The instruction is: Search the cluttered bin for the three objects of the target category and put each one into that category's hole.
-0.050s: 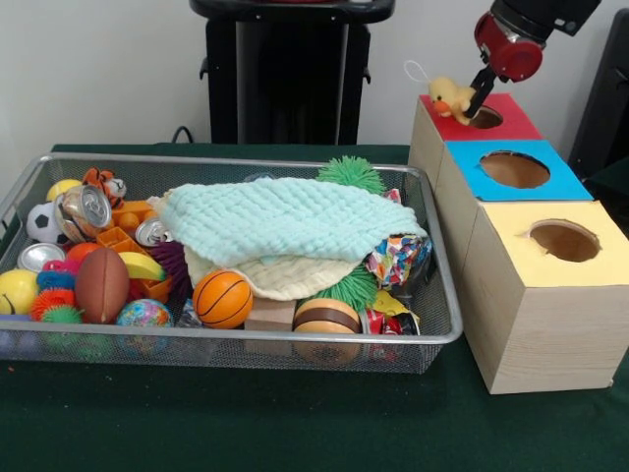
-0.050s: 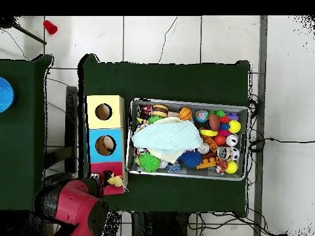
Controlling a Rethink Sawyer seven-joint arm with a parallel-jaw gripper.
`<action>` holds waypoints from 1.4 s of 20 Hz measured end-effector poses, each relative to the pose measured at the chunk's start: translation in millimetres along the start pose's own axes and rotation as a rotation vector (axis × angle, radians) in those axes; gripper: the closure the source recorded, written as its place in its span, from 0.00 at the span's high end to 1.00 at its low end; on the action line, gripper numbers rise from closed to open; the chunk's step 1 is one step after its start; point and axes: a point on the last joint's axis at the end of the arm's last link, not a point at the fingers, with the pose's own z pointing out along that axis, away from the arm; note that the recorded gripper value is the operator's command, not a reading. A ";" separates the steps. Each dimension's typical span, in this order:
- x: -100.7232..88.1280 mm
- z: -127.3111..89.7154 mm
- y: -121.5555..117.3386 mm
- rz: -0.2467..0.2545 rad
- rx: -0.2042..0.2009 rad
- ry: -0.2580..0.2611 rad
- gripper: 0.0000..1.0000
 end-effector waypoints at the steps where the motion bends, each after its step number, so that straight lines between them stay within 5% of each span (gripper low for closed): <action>1: 1.2 -0.1 -0.9 0.000 0.003 0.001 0.00; 24: 11.1 6.6 7.3 0.057 0.025 0.016 0.00; 25: 13.7 9.4 10.6 0.051 0.023 0.012 1.00; 28: 15.3 10.4 11.6 0.049 0.026 0.011 1.00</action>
